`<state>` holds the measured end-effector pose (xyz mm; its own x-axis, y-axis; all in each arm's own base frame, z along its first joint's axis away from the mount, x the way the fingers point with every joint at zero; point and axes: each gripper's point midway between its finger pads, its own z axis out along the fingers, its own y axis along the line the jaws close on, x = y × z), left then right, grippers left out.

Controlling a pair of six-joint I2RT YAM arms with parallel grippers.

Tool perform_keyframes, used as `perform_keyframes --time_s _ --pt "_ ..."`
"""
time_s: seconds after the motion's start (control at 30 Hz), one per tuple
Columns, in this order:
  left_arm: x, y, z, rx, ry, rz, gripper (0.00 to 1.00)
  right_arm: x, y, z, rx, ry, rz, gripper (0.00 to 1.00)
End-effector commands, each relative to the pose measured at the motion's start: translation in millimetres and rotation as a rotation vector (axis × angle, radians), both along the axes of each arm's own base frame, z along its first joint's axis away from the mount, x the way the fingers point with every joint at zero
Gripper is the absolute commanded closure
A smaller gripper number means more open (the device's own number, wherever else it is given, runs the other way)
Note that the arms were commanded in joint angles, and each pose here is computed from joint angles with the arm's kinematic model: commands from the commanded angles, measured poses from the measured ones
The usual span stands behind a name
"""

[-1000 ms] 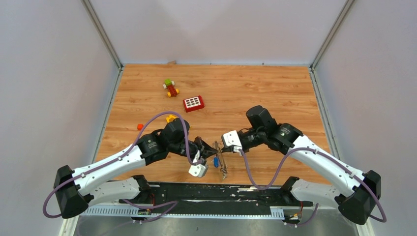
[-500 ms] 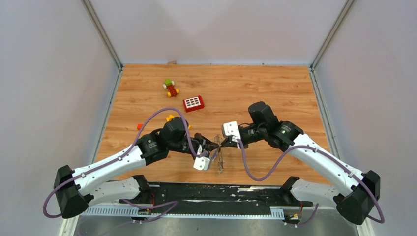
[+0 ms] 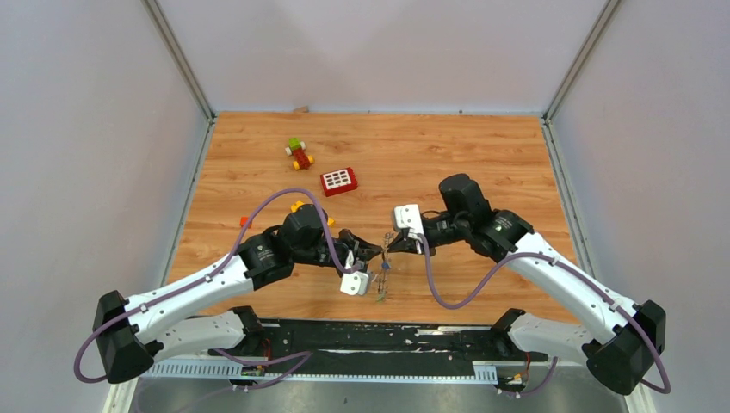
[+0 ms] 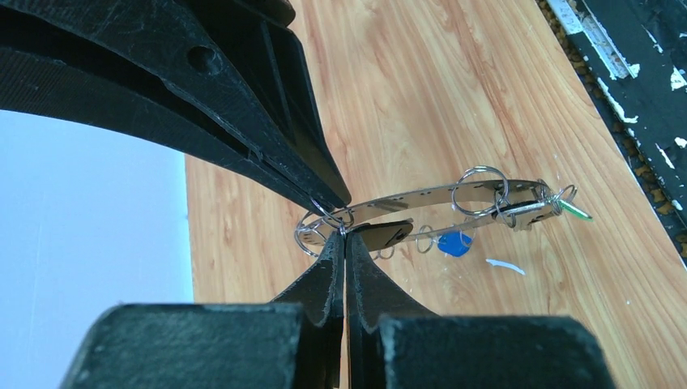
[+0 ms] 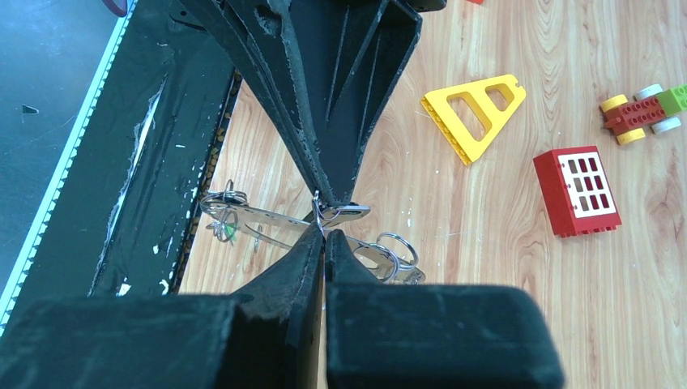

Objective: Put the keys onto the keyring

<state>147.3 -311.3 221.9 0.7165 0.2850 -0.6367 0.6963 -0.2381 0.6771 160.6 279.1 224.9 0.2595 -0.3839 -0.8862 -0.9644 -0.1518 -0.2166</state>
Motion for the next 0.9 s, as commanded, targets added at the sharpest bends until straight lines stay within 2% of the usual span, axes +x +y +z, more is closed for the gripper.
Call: perform_keyframes --time_s 0.0,0.5,0.7,0.87 --pt "-11 -1 5 -0.023 0.009 -0.041 1.0 18 7 43 0.106 -0.105 -0.025 1.0" --pt "-10 0 3 -0.004 0.001 -0.049 0.99 24 4 50 0.126 -0.091 -0.062 1.0" --pt "-7 -4 9 -0.019 0.014 -0.034 0.77 26 7 52 0.137 -0.067 -0.071 1.0" --pt "2 -3 16 -0.041 0.009 0.026 0.65 27 9 57 0.154 -0.048 -0.087 1.0"
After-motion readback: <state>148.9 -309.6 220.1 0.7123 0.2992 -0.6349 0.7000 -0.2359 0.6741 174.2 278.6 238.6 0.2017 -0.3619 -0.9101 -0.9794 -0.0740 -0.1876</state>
